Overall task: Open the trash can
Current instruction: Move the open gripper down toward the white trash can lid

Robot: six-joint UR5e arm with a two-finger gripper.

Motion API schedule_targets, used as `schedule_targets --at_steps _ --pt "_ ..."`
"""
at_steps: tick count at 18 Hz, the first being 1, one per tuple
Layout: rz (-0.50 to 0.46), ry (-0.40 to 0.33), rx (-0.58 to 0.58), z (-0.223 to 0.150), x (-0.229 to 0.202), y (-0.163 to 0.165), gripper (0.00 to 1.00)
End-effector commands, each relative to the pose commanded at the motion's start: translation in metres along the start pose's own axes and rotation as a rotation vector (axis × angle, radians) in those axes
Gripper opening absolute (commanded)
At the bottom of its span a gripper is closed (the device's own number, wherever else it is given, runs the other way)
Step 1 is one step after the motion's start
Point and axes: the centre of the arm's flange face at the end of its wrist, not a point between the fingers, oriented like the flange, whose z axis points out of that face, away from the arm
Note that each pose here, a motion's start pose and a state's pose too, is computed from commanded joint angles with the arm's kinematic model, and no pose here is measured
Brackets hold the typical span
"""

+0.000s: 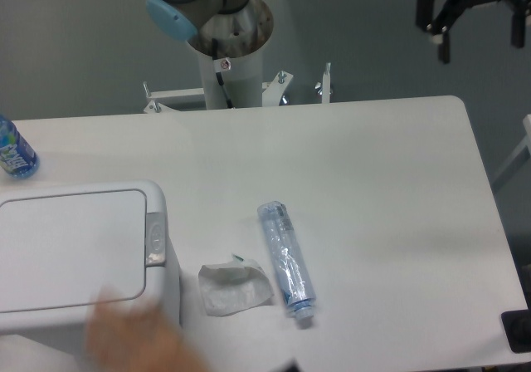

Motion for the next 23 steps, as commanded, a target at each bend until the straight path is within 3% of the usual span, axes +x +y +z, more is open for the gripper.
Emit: schedule_targets --at_steps 6,9,11,23 --pt "0.035 0.042 -0.009 0.018 0.026 -0.013 1.0" --pt "-0.153 0.072 -0.022 0.037 0.035 -0.022 1.0" --pt "-0.237 0.082 0.012 0.046 0.064 -0.041 1.0" --pt "-0.367 0.267 0.003 0.13 0.205 -0.087 1.0"
